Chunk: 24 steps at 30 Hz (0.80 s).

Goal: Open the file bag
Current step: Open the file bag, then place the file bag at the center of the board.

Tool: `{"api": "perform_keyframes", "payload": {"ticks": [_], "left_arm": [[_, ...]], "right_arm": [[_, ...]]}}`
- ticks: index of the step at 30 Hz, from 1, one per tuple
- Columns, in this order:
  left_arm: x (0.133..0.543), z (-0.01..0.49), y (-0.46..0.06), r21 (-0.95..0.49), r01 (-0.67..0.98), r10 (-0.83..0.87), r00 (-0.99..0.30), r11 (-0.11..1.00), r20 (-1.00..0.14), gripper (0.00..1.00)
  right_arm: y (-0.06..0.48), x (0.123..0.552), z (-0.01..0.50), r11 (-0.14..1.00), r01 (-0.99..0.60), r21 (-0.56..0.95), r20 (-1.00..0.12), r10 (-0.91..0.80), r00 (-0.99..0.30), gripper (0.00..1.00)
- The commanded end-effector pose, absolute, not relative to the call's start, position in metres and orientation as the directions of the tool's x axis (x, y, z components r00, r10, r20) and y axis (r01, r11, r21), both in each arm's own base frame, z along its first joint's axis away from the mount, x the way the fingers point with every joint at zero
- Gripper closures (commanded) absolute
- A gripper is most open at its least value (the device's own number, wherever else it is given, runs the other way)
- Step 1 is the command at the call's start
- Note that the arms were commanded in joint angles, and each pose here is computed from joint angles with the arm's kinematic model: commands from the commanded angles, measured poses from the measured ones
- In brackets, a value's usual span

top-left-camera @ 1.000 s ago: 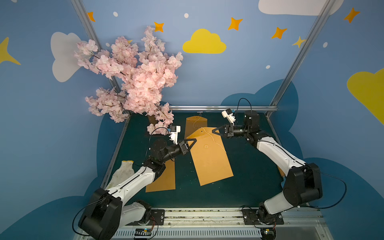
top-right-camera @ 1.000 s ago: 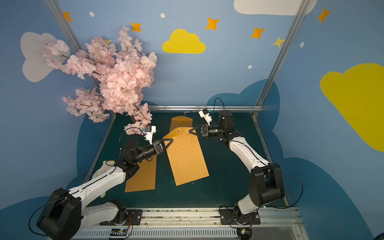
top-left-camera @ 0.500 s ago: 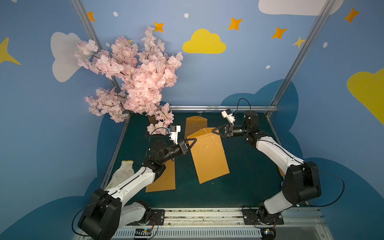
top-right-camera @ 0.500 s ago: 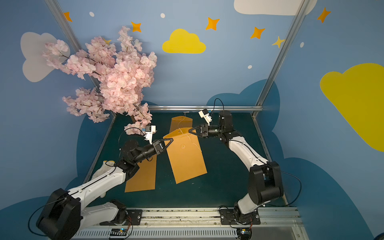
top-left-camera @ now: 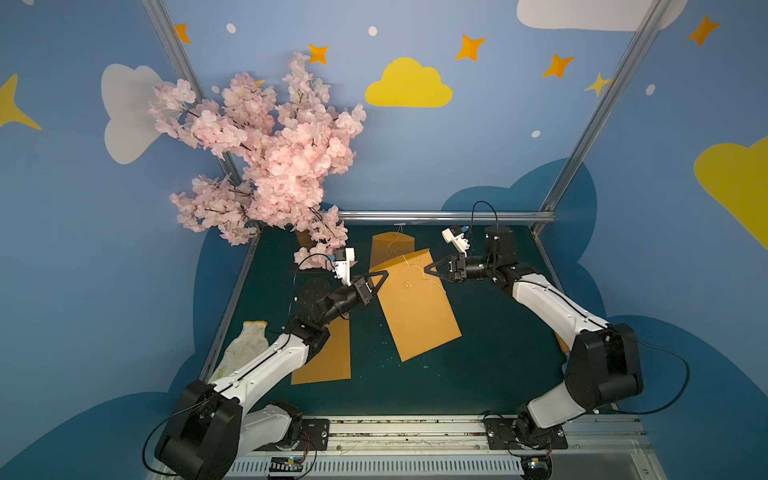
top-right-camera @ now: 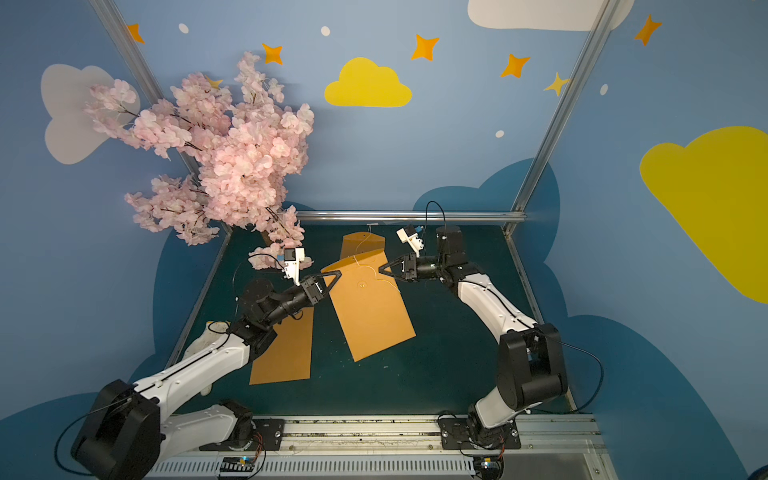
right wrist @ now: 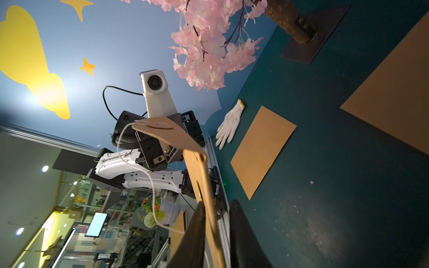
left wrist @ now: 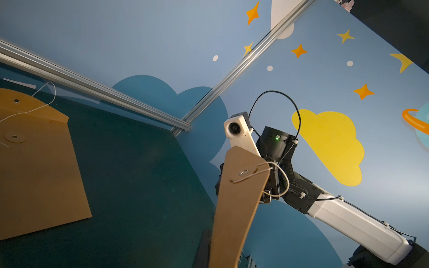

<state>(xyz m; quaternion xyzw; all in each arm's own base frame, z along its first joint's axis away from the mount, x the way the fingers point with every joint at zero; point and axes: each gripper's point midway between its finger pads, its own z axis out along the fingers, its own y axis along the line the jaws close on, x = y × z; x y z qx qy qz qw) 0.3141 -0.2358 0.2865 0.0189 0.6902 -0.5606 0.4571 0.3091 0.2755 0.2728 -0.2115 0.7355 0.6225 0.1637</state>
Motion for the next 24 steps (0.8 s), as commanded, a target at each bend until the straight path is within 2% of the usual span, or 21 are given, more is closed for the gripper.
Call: {"api": "perform_keyframes", "payload": {"ticks": [1,4,8,11,17,24], "left_arm": [[0.321,0.301,-0.227,-0.744,0.55,-0.526,-0.533,0.379,-0.662,0.98],[0.321,0.297,-0.228,-0.751,0.542,-0.519,-0.547,0.378,-0.657,0.89],[0.321,0.299,-0.229,-0.752,0.541,-0.515,-0.553,0.376,-0.655,0.73],[0.323,0.302,-0.229,-0.755,0.539,-0.515,-0.556,0.374,-0.652,0.69],[0.327,0.305,-0.232,-0.769,0.535,-0.525,-0.568,0.35,-0.634,0.9],[0.33,0.304,-0.233,-0.79,0.522,-0.544,-0.581,0.322,-0.606,0.98]], "right_arm": [[0.273,0.298,0.277,0.111,-0.523,0.845,-0.51,-0.125,-0.851,0.93],[0.273,0.297,0.278,0.106,-0.533,0.839,-0.521,-0.124,-0.845,1.0],[0.272,0.295,0.278,0.103,-0.543,0.834,-0.529,-0.135,-0.838,1.0],[0.272,0.292,0.277,0.106,-0.547,0.831,-0.531,-0.147,-0.835,1.0],[0.271,0.287,0.279,0.097,-0.566,0.819,-0.549,-0.154,-0.821,1.0],[0.27,0.277,0.276,0.095,-0.59,0.802,-0.568,-0.183,-0.802,1.0]]}}
